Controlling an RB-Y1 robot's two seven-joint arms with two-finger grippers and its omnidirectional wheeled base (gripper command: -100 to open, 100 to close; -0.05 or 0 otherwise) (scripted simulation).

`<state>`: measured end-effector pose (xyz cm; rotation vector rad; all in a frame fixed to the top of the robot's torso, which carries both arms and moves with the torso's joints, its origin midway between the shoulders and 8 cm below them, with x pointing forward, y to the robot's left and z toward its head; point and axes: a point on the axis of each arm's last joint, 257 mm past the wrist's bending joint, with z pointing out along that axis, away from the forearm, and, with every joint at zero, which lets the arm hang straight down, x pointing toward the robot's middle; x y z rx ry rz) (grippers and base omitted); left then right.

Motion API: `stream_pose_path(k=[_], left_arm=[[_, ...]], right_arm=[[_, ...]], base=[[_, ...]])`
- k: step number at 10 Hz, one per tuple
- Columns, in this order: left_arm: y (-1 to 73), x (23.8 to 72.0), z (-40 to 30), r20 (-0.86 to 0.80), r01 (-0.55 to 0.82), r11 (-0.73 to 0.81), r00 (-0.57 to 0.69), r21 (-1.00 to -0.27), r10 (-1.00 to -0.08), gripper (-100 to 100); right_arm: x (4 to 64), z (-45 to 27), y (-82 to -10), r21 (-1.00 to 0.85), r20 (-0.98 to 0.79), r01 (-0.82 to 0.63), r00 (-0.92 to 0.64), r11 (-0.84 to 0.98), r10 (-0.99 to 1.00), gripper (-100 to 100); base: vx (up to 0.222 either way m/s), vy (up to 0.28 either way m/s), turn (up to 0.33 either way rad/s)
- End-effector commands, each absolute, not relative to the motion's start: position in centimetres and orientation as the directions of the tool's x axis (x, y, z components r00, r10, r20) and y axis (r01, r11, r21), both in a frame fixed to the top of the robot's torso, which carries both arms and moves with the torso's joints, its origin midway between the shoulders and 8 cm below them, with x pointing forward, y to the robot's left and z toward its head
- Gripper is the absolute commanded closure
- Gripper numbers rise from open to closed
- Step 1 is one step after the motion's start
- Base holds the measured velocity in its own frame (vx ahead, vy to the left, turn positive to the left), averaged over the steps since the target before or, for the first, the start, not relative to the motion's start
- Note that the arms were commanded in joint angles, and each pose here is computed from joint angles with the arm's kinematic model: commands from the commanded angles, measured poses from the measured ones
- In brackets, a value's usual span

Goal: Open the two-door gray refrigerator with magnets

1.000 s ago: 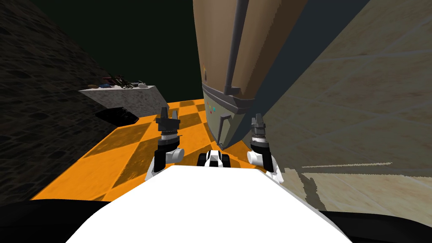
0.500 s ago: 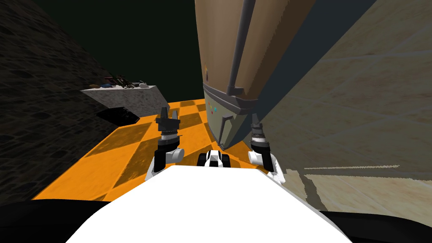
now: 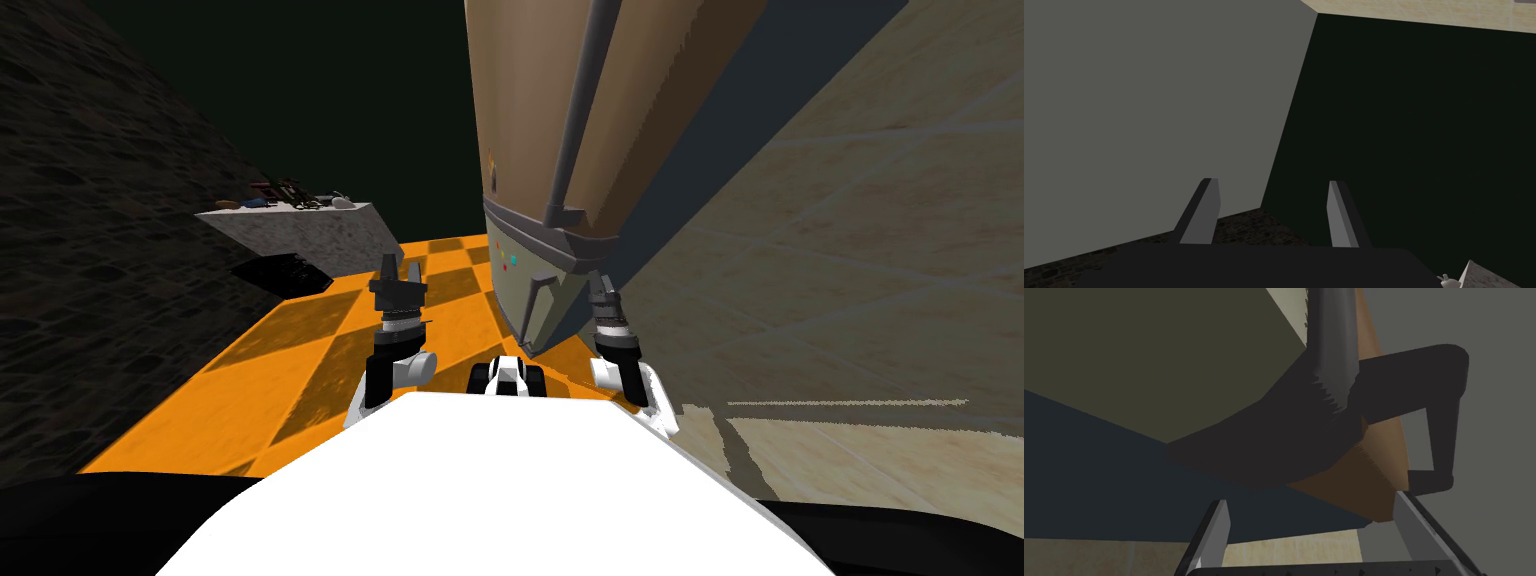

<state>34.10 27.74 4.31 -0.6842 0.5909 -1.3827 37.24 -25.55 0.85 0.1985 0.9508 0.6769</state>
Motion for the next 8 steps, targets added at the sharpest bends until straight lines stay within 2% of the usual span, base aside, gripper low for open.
stream_pose_path(k=[1, 8], left_arm=[[27.7, 34.1, 4.3, 0.018, 0.674, 0.057, 0.104, -0.736, -0.994, 0], [27.7, 34.1, 4.3, 0.018, 0.674, 0.057, 0.104, -0.736, -0.994, 0]], right_arm=[[37.3, 0.9, -25.2, 0.363, -0.730, -0.417, 0.428, 0.833, 0.532, -100], [37.5, 0.6, -24.1, 0.073, -0.827, -0.299, 0.514, 0.951, 0.225, -100]], base=[[0.010, 0.024, 0.006], [0.014, 0.025, 0.010]])
